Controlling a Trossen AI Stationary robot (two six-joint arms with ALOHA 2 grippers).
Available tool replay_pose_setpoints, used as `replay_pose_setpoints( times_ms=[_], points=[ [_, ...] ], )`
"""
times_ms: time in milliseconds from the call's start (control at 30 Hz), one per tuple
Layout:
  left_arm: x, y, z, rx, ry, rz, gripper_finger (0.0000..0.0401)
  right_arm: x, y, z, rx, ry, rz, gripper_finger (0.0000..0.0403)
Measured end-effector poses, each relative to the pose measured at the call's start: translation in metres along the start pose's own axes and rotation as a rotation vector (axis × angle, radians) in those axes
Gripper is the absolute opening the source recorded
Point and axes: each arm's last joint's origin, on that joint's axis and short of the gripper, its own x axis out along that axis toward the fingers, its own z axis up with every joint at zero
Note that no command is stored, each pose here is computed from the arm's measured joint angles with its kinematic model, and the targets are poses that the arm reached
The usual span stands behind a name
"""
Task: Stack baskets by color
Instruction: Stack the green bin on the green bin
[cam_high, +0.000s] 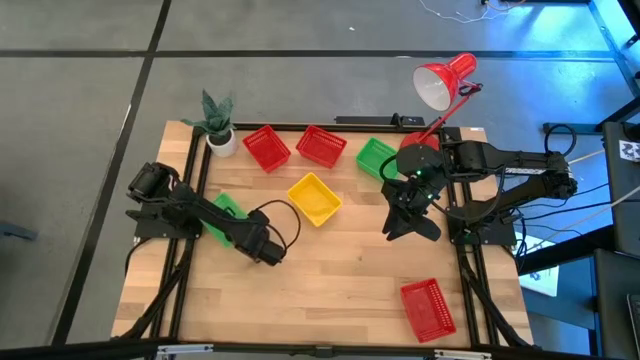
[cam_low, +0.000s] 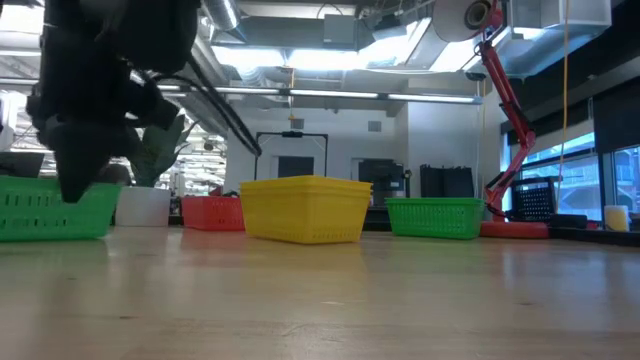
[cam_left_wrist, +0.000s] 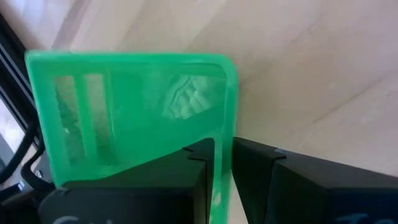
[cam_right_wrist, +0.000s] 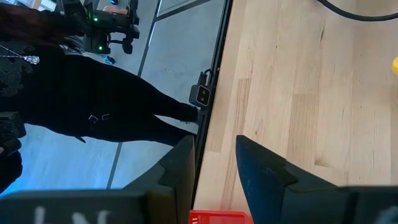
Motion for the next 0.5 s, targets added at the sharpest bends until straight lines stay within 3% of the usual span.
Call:
replay_pose_setpoints(
  times_ms=[300, 500],
  points=[
    [-0.002, -0.002, 0.001, 0.132, 0.007, -0.024, 0.0005, 0.0, 0.0, 0.0, 0.003, 0.0, 0.0, 0.0117],
    [-0.032, -0.007, 0.009, 0.245, -0.014, -0.091, 0.0002, 0.004, -0.002, 0.001, 0.028, 0.01, -0.002, 0.0117]
  ],
)
